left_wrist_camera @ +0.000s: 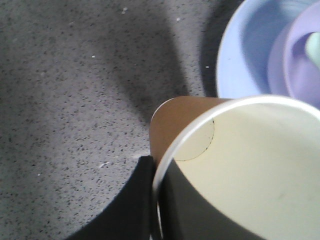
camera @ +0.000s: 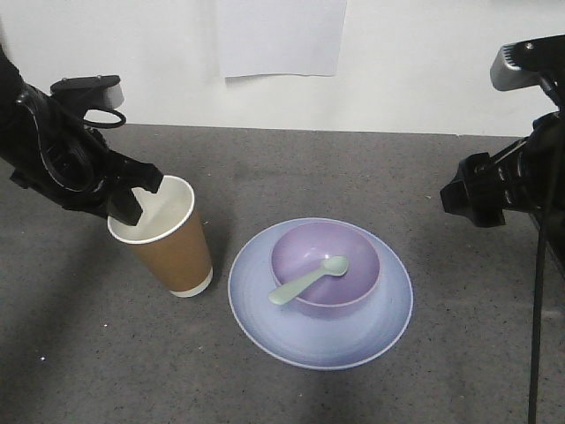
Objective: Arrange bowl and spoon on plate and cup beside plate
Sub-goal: 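Set the paper cup down beside the plate and release it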
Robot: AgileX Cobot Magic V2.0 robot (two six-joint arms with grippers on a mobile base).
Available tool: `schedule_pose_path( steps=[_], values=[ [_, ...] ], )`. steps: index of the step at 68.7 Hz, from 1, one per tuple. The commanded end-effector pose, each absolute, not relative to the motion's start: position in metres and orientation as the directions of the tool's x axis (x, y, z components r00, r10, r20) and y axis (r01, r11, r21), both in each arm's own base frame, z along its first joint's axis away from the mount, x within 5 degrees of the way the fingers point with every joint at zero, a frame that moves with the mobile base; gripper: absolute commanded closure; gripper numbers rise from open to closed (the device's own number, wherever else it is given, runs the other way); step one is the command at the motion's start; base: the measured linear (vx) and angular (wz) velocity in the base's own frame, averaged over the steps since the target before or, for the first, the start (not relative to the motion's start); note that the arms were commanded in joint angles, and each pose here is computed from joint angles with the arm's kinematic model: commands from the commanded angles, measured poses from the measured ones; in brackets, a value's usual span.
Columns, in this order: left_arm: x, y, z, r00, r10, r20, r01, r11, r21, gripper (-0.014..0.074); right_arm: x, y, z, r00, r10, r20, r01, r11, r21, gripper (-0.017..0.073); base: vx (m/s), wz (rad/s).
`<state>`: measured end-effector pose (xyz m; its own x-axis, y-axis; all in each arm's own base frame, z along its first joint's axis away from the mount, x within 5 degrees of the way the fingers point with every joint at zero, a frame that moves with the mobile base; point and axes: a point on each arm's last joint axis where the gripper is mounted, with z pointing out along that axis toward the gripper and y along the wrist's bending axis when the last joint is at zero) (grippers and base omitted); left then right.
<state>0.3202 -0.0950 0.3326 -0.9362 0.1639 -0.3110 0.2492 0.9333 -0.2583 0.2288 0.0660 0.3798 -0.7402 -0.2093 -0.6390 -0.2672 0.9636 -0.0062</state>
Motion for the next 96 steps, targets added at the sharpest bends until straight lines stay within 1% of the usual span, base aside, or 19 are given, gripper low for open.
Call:
schedule_pose_path(
  steps=[1,16,30,40,50,66,77,84,96],
  values=[
    [0.319,-0.097,0.348,-0.916,0.139,-0.377,0.249,0.933,-0.261,0.0601,0.226,0.064,0.396,-0.674,-0.196,-0.713,-0.266,0.964,-0.013,-0.0034,0.00,0.00],
    [0.326,-0.098,0.335,-0.930,0.143,-0.338,0.239,0.935,-0.262,0.0600,0.226,0.064,0.396,-0.674,-0.196,-0.713,-0.266,0.964,-0.013,-0.0034,0.00,0.00],
    [0.329,-0.099,0.331,-0.935,0.144,-0.325,0.236,0.936,-0.262,0.0585,0.226,0.064,0.396,-0.674,-0.196,-0.713,-0.266,0.964,-0.014,-0.0034,0.00,0.00],
    [0.329,-0.099,0.331,-0.934,0.144,-0.327,0.236,0.936,-0.262,0.0545,0.226,0.064,0.396,-0.674,-0.196,-0.713,-0.266,0.964,-0.014,-0.0034,0.00,0.00],
    [0.329,-0.099,0.331,-0.934,0.144,-0.327,0.236,0.936,-0.262,0.0438,0.226,0.064,0.396,-0.674,-0.196,-0.713,-0.266,0.964,-0.014,-0.0034,0.00,0.00],
    [0.330,-0.099,0.332,-0.931,0.141,-0.336,0.236,0.936,-0.262,0.0178,0.226,0.064,0.396,-0.674,-0.196,-0.713,-0.266,0.964,-0.014,-0.0034,0.00,0.00],
    [0.331,-0.099,0.333,-0.926,0.136,-0.351,0.236,0.936,-0.261,0.0038,0.226,0.064,0.396,-0.674,-0.196,-0.713,-0.266,0.964,-0.014,-0.0034,0.00,0.00],
    [0.330,-0.098,0.338,-0.915,0.128,-0.383,0.239,0.936,-0.259,0.0004,0.226,0.064,0.396,-0.675,-0.197,-0.712,-0.266,0.964,-0.014,-0.0034,0.00,0.00],
    [0.320,-0.092,0.364,-0.856,0.111,-0.505,0.253,0.942,-0.222,0.0003,0.226,0.064,0.396,-0.676,-0.189,-0.713,-0.260,0.965,-0.009,-0.0034,0.00,0.00]
  ],
)
